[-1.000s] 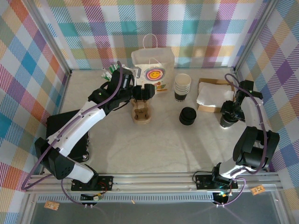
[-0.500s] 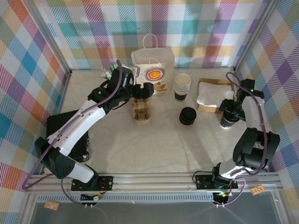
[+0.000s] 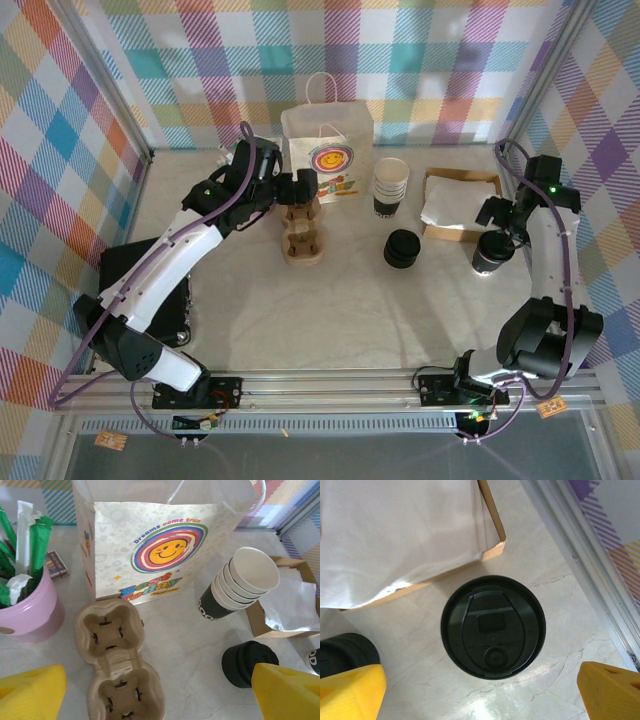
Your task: Pack the takeout coffee
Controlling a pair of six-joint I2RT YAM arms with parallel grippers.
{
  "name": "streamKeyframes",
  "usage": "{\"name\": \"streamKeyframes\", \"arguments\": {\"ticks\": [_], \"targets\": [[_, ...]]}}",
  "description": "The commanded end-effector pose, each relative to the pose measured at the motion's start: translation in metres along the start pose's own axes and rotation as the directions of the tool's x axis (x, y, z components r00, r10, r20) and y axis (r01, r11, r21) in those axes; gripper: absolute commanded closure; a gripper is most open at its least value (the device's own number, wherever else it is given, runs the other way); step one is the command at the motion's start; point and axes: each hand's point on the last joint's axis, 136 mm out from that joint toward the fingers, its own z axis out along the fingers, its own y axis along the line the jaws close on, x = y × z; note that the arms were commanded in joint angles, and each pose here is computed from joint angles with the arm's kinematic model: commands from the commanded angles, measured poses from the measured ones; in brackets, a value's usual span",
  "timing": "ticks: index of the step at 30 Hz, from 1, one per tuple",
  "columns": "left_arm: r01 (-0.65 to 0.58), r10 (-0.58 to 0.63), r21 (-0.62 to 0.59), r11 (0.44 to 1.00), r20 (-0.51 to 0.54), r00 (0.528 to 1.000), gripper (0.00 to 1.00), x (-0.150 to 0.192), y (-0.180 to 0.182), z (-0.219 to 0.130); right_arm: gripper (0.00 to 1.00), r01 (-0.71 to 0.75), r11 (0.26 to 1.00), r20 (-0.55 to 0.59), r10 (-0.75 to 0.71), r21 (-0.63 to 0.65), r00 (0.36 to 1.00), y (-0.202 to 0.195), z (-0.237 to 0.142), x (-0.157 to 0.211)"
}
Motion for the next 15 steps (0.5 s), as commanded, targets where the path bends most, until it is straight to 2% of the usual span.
{"name": "streamKeyframes", "arguments": {"ticks": [1, 9, 12, 15], "targets": [[0.029, -0.029, -0.077, 0.997, 0.008, 1.000, 0.06, -0.007, 0.015, -0.008, 0.06, -0.014, 1.000, 0.058, 0.015, -0.019, 0.998, 0.009, -0.035, -0.006], [0.017, -0.016, -0.224, 0.975, 0.008, 1.000, 0.06, -0.001, 0.048, -0.041, 0.13, 0.131, 0.988, 0.162, -0.118, -0.075, 0.980, 0.073, -0.101, -0.008], [0.048, -0.047, -0.288, 0.956, 0.009, 0.999, 0.06, 0.007, 0.064, -0.056, 0.16, 0.197, 0.976, 0.195, -0.175, -0.096, 0.965, 0.102, -0.122, -0.004], [0.068, -0.075, -0.300, 0.951, -0.012, 0.997, 0.07, 0.018, 0.071, -0.066, 0.22, 0.267, 0.955, 0.209, -0.237, -0.130, 0.949, 0.139, -0.135, 0.002]]}}
